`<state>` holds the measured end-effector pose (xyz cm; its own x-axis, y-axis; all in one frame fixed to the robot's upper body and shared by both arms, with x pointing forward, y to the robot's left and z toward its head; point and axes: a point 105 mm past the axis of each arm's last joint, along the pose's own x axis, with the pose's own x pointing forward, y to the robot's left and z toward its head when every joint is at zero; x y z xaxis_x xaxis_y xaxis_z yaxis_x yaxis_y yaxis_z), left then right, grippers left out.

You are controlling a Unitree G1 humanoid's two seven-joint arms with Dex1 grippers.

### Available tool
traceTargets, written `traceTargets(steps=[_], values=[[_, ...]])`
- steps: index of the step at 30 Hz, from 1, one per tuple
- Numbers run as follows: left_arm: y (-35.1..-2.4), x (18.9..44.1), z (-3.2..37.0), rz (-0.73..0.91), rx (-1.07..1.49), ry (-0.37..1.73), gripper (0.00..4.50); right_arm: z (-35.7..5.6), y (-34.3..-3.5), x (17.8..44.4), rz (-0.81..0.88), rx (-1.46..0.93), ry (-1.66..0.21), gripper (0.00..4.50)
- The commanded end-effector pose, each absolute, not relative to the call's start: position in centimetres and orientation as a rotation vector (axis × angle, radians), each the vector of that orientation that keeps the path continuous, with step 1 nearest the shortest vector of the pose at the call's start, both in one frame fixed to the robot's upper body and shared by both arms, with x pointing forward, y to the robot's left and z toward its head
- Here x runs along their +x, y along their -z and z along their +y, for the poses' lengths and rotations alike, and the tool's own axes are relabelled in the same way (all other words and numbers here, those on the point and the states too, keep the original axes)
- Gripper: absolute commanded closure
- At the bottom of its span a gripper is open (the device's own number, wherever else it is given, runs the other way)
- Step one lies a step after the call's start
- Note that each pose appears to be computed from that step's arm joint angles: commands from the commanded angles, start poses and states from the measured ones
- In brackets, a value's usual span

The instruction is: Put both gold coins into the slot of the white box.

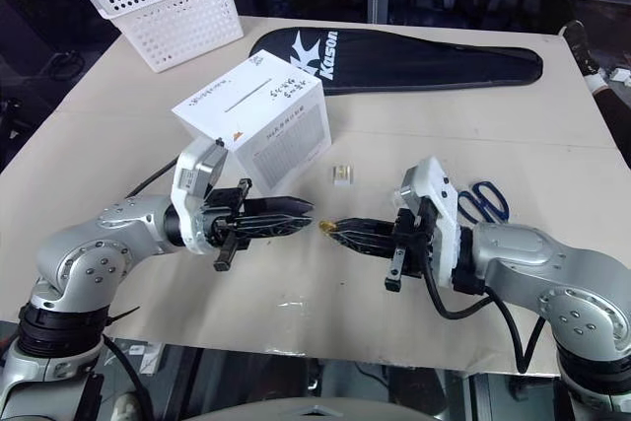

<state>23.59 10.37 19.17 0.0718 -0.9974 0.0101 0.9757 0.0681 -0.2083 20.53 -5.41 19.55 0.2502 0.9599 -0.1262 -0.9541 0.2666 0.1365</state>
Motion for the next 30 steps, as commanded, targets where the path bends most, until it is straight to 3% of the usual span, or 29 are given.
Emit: traceTargets(steps=[1,16,30], values=[[-19.5,23.1,10.2,0.130,-0.163,1.529,3.39,-5.1,-20.5,20.3,0.145,0.008,-1.346,4.50],[-19.6,23.1,9.5,0.133,-0.160,1.555,3.39,-4.1,-21.6,20.7,0.124,-0.002,-1.400,4.50],[-21.4,23.1,8.7,0.118,-0.176,1.558,3.39,-4.6,-20.9,20.8,0.165,0.020,-1.356,4.50]])
